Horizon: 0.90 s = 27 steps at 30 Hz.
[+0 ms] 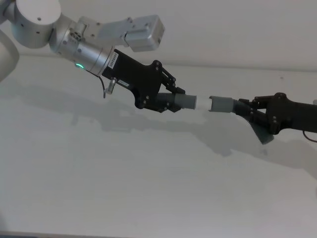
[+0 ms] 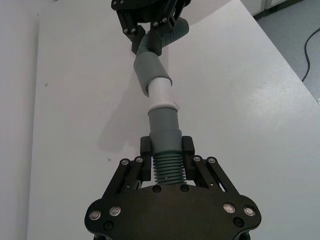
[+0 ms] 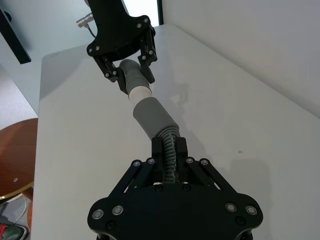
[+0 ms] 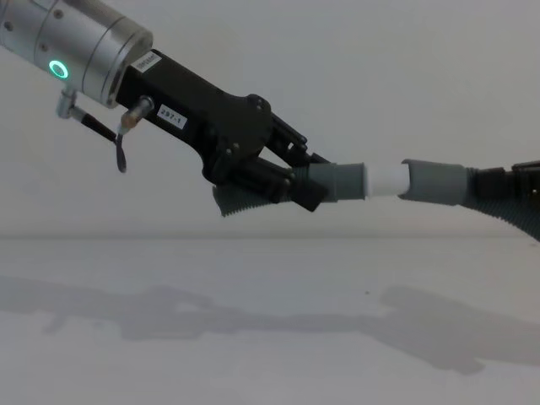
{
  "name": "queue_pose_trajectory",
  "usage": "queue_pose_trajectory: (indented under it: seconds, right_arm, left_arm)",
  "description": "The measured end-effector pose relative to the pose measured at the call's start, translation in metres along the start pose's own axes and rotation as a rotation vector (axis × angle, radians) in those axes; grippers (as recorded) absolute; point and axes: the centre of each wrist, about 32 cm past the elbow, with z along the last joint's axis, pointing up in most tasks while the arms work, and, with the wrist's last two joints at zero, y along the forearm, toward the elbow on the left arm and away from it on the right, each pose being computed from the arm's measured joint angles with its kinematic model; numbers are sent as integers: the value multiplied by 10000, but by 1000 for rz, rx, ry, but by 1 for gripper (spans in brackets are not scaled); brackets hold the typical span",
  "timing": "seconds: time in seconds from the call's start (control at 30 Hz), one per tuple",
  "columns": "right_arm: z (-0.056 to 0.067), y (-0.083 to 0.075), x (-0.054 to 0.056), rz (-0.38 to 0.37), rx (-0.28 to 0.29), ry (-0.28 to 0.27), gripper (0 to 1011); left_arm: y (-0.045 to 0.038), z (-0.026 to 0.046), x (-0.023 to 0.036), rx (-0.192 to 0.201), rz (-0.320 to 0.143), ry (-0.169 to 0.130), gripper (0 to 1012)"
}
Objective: Use both hands to pick up one end of the pipe from the table, align the ends, and insert them.
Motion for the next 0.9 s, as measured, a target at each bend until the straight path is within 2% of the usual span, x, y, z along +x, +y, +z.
queue_pose_trajectory:
  seconds: [0.9]
  right_arm:
    - [2,-2,3,0,-1,0,155]
  left_arm:
    - [7,0,-2,10,1,2,347]
